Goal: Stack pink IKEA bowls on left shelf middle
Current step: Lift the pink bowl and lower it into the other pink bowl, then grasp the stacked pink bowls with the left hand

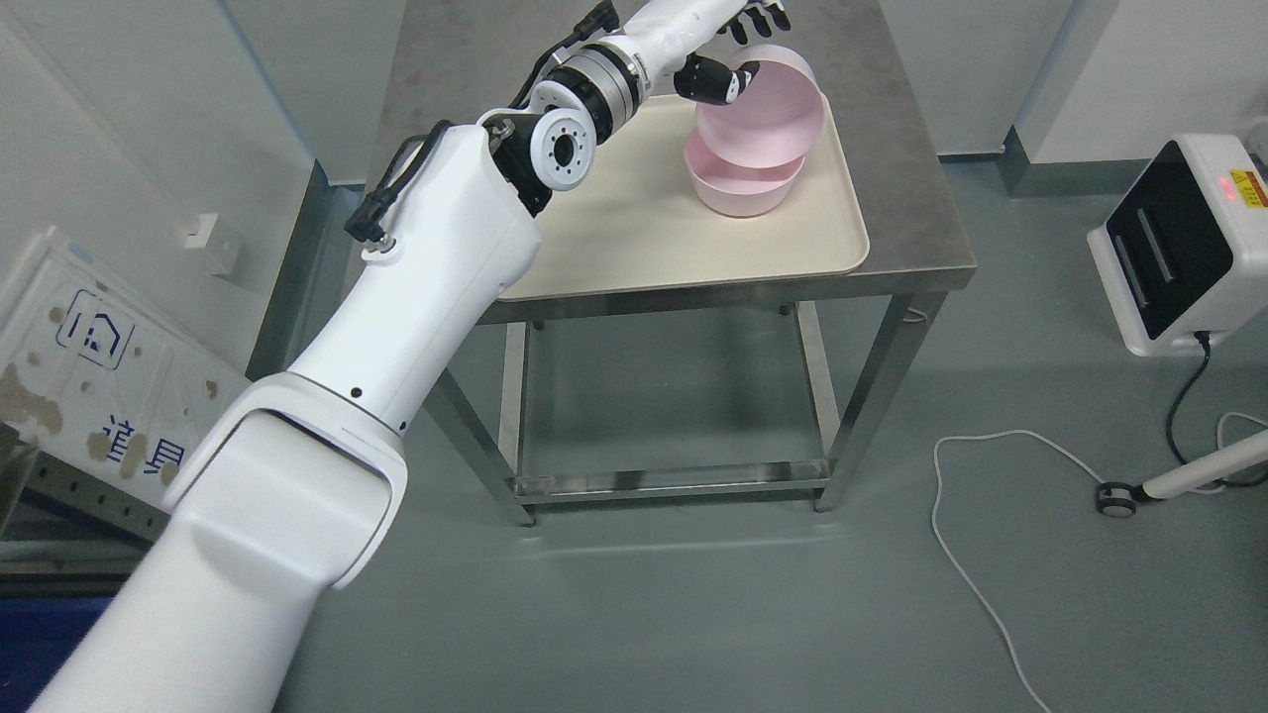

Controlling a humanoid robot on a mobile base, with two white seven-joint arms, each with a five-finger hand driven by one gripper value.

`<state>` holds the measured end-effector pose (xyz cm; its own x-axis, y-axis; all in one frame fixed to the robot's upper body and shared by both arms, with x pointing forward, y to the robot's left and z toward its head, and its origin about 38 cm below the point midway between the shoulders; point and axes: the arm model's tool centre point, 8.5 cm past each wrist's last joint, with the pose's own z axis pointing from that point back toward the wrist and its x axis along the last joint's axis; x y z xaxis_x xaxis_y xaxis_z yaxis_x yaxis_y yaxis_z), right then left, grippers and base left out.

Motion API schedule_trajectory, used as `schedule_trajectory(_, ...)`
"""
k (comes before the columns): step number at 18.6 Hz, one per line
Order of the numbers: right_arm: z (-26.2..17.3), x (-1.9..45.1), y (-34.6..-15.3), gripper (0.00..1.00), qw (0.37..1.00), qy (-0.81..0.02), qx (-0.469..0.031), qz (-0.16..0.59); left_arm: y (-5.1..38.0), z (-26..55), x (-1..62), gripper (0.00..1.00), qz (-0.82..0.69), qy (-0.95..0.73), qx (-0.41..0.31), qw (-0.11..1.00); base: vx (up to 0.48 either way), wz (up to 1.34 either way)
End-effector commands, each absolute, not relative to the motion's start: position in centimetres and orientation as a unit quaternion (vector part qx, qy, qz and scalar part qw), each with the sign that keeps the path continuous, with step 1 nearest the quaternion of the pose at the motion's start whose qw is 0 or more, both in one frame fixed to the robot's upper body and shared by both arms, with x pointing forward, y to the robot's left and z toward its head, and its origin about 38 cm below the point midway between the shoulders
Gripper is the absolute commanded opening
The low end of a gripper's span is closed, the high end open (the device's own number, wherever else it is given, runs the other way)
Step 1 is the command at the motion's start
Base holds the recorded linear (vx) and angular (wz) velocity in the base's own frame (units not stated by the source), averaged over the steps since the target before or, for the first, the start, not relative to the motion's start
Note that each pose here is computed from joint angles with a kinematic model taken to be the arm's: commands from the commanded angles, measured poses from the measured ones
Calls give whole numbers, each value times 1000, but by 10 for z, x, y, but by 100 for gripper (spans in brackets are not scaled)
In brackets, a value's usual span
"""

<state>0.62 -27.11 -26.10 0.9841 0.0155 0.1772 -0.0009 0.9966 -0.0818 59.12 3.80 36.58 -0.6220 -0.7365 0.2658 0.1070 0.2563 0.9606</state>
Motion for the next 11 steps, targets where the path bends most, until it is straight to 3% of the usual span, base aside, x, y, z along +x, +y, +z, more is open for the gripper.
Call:
schedule_trajectory(1,-260,6,-283,100,995,-89,-50,4,56,371,597,63,-556,-698,239,384,0,0)
schedule_trajectory(4,-260,6,-283,100,995,-89,-50,4,77,388,602,67,-505,-728,220,408,0,0)
schedule_trajectory(6,-260,6,-283,100,995,-89,-50,4,89,408,601,78,-463,-761,197,409,0,0)
schedule_trajectory(8,-260,6,-283,100,995,-89,-50,4,88,414,594,93,-418,-811,115,393,0,0)
schedule_trajectory(11,-260,6,-283,100,995,-89,-50,4,70,382,564,97,-393,-846,14,359,0,0)
